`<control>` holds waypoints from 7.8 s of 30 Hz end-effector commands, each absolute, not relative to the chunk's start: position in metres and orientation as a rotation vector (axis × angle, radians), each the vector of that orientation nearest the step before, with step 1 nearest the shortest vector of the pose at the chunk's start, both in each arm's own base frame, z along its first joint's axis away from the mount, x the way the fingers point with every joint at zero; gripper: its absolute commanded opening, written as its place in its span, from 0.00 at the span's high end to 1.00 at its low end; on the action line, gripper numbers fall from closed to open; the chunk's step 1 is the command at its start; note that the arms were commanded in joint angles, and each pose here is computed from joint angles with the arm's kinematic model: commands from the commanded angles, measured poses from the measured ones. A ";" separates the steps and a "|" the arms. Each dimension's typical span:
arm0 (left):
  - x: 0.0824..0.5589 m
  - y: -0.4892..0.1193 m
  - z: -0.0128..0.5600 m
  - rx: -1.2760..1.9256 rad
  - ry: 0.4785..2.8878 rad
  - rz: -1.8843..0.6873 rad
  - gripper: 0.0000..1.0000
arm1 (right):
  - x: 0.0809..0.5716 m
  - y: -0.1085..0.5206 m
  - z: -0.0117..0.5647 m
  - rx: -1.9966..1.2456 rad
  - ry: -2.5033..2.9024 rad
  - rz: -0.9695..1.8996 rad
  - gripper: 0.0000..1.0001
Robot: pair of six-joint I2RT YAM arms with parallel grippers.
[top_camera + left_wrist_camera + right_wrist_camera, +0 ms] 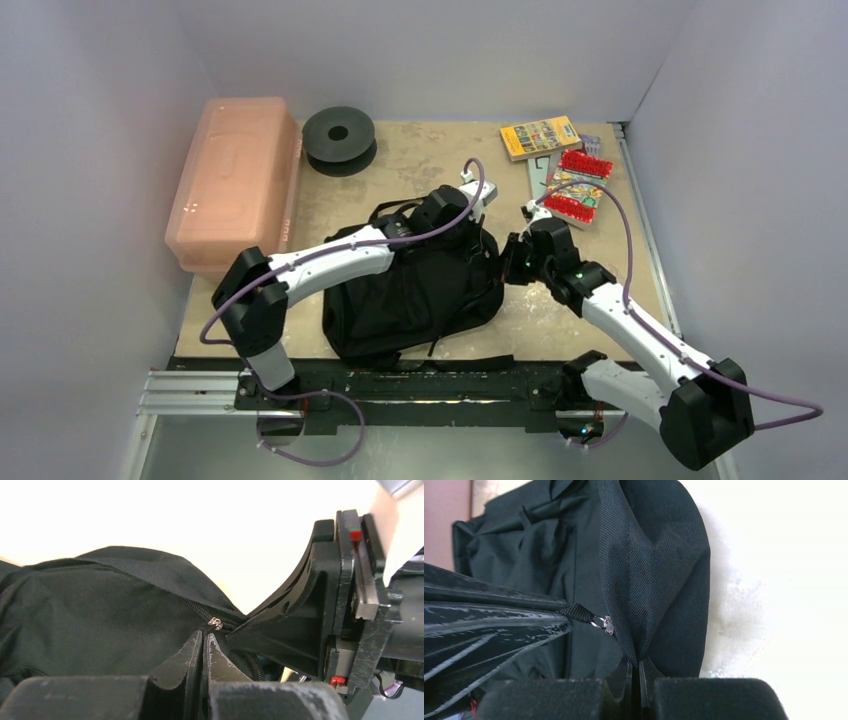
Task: Pack the student bag
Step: Unzip the student bag at the center of the board, then adjust the student bag at the center of the board.
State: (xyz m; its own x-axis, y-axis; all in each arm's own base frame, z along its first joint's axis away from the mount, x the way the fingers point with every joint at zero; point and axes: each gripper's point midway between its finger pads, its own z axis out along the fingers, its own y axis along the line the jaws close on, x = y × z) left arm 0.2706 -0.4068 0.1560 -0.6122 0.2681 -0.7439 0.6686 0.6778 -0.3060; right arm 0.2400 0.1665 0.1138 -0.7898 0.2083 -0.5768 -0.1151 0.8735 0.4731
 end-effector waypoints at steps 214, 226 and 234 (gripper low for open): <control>0.364 -0.328 0.218 0.933 2.103 -0.448 1.00 | 0.332 0.139 0.137 0.424 2.204 0.955 0.01; 0.343 -0.345 0.226 0.833 2.167 -0.661 1.00 | 0.387 0.012 0.183 0.974 1.417 0.878 0.01; 0.334 -0.348 0.223 0.857 2.170 -0.689 1.00 | 0.418 -0.033 0.142 1.188 1.269 0.914 0.01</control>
